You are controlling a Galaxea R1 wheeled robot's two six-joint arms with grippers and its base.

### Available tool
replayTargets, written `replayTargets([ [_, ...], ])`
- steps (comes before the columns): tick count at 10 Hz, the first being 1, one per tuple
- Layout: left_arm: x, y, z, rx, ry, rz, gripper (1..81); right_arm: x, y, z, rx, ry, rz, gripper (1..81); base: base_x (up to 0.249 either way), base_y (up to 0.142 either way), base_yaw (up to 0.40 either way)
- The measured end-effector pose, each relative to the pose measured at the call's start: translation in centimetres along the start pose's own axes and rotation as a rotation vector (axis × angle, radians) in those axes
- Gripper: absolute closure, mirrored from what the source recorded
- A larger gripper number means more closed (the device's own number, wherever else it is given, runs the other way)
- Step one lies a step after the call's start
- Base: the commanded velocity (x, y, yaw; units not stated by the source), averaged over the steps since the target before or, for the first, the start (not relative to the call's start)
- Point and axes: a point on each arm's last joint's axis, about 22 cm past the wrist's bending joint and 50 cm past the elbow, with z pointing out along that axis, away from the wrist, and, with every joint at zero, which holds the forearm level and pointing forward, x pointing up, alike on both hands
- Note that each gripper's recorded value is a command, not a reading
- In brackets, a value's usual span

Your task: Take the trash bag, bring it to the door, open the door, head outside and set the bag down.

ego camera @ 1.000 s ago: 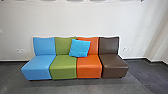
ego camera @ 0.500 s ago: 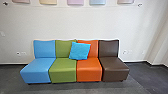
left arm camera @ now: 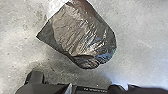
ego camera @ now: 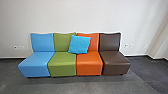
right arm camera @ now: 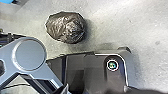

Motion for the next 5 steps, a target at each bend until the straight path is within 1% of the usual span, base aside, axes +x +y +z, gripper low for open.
replayTargets([
  [1,0.3,-0.2,0.5,0.0,0.003,0.0,1.0,1.7,0.6,-0.1,-0.009,0.021,-0.013,1.0,0.0,0.0,0.0],
  [2,0.8,-0.4,1.1,-0.002,0.008,0.003,1.0,4.6,0.7,0.0,-0.007,0.064,-0.037,1.0,0.0,0.0,0.0],
  [3,1.2,-0.6,1.8,-0.004,0.013,0.006,1.0,7.0,0.4,0.1,0.001,0.096,-0.059,1.0,0.0,0.0,0.0],
  [5,2.5,-0.8,2.9,-0.012,0.035,0.018,1.0,12.6,0.2,-0.7,-0.001,0.161,-0.104,1.0,0.0,0.0,0.0],
])
